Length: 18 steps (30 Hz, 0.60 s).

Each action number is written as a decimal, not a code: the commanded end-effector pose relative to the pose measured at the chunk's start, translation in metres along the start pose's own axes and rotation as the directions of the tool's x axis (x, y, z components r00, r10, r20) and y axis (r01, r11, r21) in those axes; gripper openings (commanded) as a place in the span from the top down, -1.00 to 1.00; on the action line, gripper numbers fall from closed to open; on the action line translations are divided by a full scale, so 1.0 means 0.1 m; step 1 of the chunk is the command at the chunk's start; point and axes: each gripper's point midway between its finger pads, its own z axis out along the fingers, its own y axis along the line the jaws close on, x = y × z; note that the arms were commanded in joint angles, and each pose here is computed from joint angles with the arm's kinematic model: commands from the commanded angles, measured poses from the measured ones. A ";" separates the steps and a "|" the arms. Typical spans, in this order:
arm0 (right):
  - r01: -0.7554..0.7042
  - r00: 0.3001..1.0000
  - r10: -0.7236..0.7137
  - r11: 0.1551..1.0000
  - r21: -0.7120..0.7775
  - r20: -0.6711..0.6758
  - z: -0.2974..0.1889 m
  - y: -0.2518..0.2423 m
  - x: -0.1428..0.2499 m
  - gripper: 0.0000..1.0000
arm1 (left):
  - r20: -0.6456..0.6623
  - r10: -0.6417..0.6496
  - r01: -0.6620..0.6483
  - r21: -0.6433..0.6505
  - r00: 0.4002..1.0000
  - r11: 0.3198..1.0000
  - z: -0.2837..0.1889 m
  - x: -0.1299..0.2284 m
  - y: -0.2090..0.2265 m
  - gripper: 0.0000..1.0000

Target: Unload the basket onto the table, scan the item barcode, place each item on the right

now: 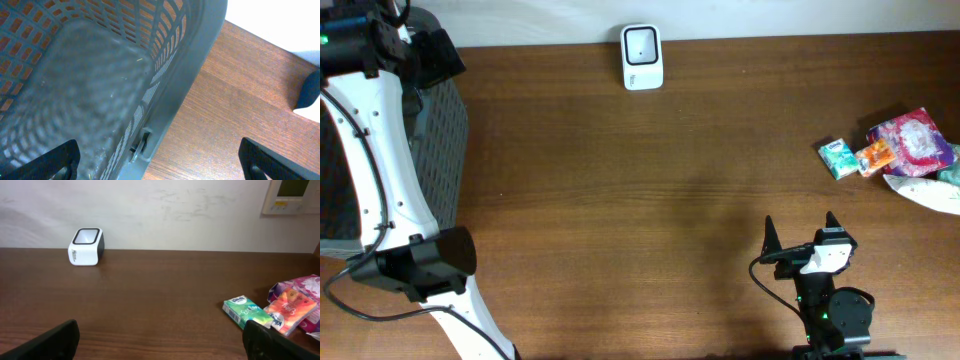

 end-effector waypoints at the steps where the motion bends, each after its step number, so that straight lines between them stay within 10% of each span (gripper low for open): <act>1: -0.001 1.000 0.001 1.000 0.013 -0.002 0.00 -0.03 0.03 -0.97 | 0.008 -0.010 0.010 0.008 1.000 1.000 -0.04 -0.02 0.01 -0.98; 8: -0.001 1.000 0.001 1.000 0.013 -0.002 0.00 -0.03 0.03 -0.97 | -0.059 -0.004 0.007 0.063 0.998 0.998 -0.04 0.14 -0.09 -0.98; 12: -0.001 1.000 0.001 1.000 0.013 -0.003 0.00 -0.03 0.03 -0.97 | 0.144 0.036 -0.070 0.240 0.989 0.968 -0.52 -0.16 -0.60 -0.98; 18: -0.001 1.000 0.001 1.000 0.013 -0.003 0.00 -0.03 0.03 -0.97 | 0.539 0.370 -0.551 0.219 0.756 0.805 -1.83 0.04 -1.63 -0.98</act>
